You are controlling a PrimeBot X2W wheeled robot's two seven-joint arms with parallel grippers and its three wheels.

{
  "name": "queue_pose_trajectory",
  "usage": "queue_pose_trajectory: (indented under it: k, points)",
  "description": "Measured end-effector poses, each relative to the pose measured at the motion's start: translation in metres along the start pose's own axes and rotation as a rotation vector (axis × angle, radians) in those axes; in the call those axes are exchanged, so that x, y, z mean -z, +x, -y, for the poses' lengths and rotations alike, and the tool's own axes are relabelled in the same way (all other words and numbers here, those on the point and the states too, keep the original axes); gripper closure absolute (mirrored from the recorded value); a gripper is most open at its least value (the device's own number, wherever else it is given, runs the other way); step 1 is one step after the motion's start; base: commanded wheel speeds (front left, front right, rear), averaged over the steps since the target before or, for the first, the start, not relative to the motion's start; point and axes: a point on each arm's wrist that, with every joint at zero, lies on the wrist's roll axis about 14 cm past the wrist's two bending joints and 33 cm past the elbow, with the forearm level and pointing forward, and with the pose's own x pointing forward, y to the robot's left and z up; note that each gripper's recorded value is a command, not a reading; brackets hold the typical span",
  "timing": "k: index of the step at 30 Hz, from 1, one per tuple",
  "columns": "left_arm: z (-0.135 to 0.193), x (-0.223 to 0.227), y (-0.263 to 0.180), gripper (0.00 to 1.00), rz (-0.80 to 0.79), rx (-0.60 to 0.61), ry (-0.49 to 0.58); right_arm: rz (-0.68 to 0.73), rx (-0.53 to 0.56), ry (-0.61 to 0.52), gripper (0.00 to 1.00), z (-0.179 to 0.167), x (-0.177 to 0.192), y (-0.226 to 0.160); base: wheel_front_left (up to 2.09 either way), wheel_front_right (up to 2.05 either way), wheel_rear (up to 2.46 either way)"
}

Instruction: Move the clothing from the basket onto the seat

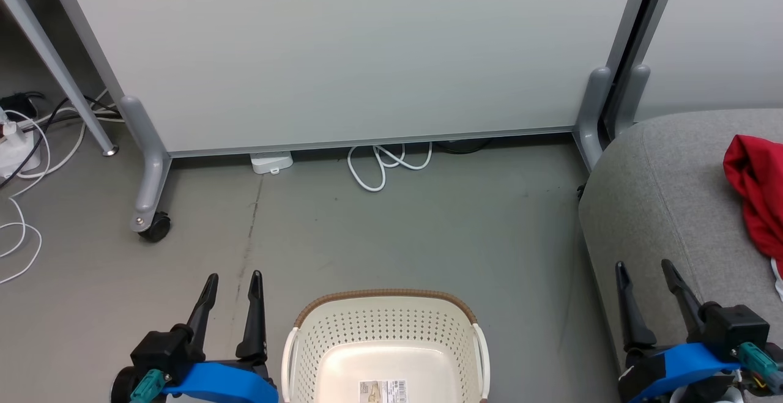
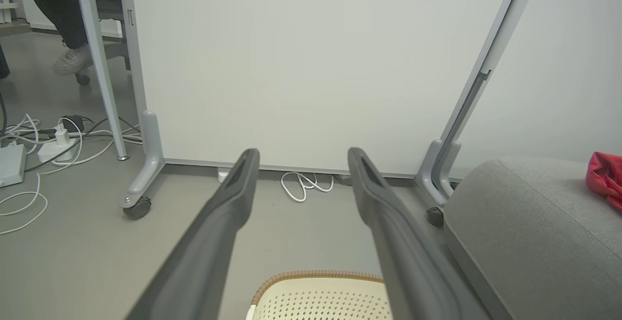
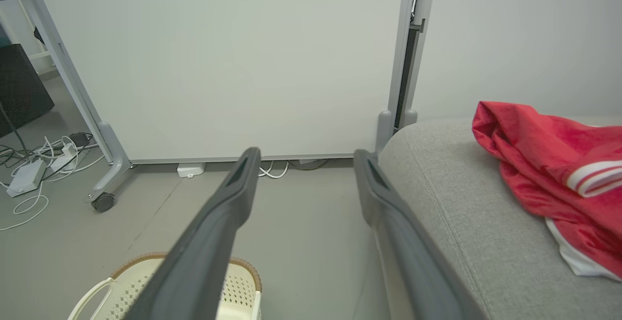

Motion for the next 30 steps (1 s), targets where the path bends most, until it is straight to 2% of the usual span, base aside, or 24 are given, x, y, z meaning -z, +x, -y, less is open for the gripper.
queue_pose_trajectory:
  k: [13, 14, 23, 30]
  points:
    - [0.005, 0.002, 0.003, 0.00, -0.005, 0.013, -0.002, -0.016, 0.000, 0.027, 0.00, -0.002, 0.006, -0.005, 0.00, 0.00, 0.00]
    - [0.006, 0.002, 0.004, 1.00, -0.006, 0.016, -0.003, -0.017, 0.000, 0.029, 1.00, -0.002, 0.007, -0.005, 0.00, 0.00, 0.00]
    - [0.001, 0.044, -0.019, 1.00, -0.136, -0.017, -0.028, -0.122, 0.013, 0.045, 1.00, -0.001, 0.040, -0.018, 0.00, 0.00, 0.00]
    - [-0.006, 0.045, -0.020, 1.00, -0.149, -0.063, -0.141, -0.141, 0.050, 0.173, 1.00, 0.004, 0.044, -0.020, 0.00, 0.00, 0.00]
